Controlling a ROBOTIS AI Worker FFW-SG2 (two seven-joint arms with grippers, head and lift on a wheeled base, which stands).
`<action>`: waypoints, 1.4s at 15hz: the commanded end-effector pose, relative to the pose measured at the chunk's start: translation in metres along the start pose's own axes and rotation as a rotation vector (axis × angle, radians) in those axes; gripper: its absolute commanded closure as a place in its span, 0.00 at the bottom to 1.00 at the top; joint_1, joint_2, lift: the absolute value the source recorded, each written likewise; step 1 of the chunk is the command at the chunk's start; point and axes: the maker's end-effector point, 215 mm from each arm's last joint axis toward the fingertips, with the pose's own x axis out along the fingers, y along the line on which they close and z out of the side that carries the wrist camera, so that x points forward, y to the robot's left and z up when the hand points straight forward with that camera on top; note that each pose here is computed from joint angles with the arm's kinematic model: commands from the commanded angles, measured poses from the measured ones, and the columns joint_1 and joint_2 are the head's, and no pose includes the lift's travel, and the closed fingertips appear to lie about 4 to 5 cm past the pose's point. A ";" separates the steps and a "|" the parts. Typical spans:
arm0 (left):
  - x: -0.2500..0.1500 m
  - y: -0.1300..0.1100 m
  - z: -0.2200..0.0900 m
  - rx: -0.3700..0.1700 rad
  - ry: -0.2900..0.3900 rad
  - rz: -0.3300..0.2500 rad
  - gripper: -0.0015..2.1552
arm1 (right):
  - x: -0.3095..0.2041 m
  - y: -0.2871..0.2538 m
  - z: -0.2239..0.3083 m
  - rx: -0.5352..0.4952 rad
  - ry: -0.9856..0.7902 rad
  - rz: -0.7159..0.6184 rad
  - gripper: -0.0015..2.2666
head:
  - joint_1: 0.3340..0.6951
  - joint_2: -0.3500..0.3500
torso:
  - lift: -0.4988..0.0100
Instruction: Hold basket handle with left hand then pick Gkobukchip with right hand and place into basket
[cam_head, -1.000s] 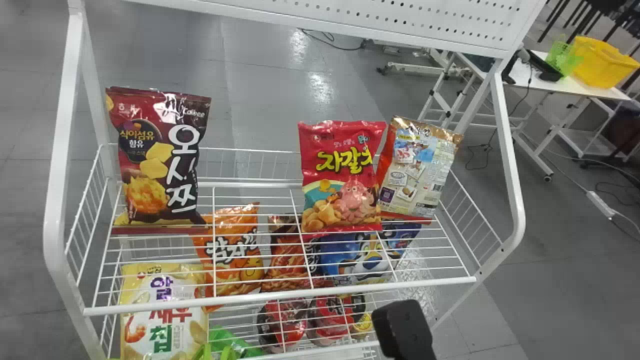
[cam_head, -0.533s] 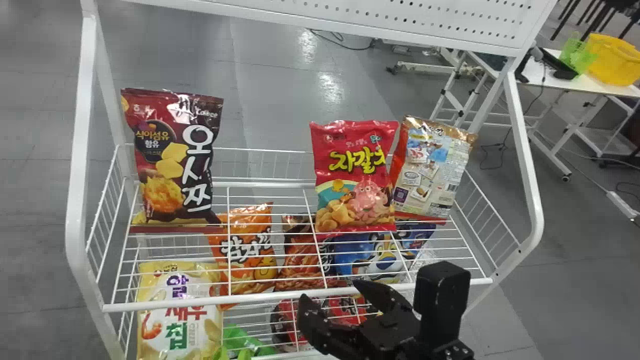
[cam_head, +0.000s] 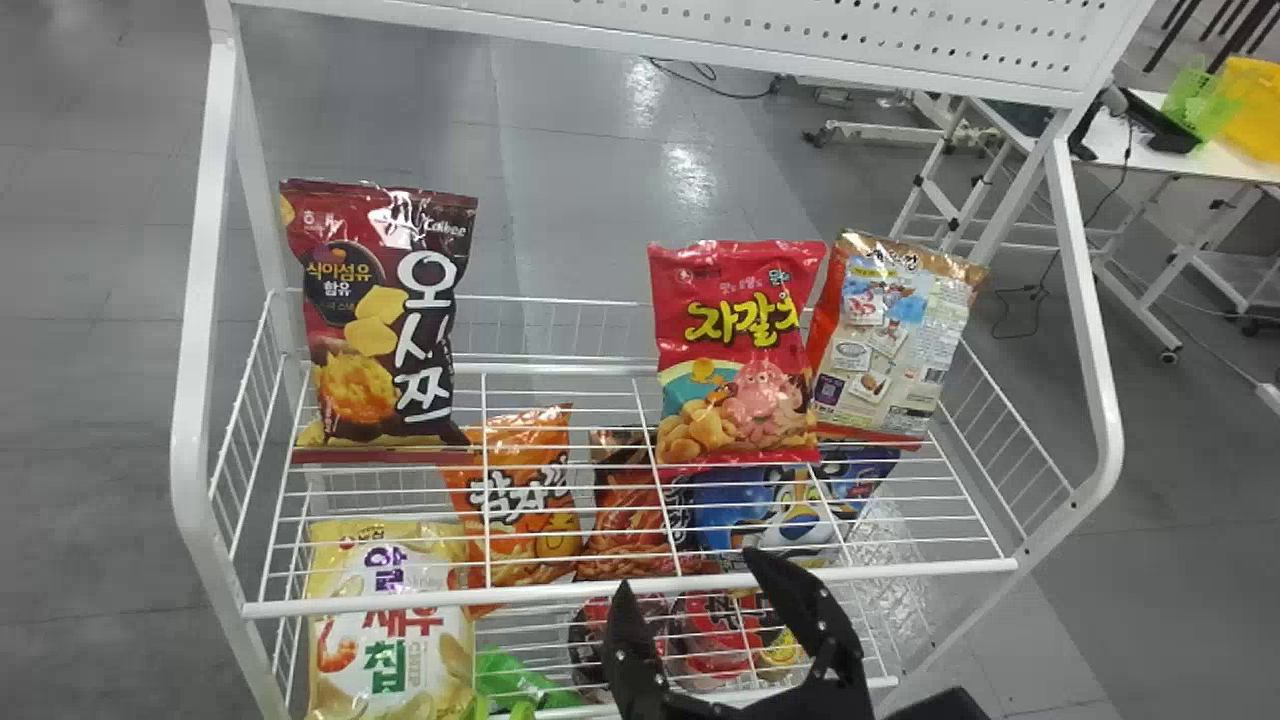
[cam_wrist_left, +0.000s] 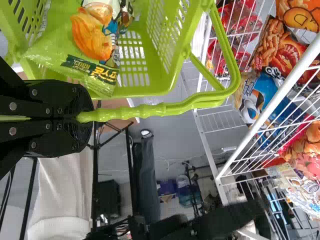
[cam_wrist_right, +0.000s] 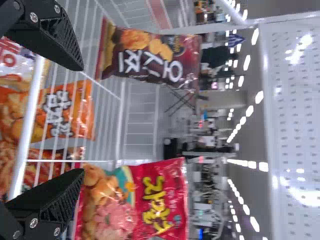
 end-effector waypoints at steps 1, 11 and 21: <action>-0.001 -0.001 -0.002 -0.001 0.001 -0.003 0.79 | -0.005 -0.004 0.012 -0.003 -0.051 -0.020 0.04 | 1.00 0.13 | 0.92; -0.006 0.001 -0.003 -0.007 -0.006 0.001 0.79 | -0.008 -0.042 0.007 0.013 -0.031 -0.089 0.04 | 1.00 0.04 | 0.92; -0.008 0.004 0.000 -0.008 -0.014 0.007 0.79 | -0.010 -0.053 0.009 0.006 -0.034 -0.121 0.04 | 1.00 0.00 | 0.92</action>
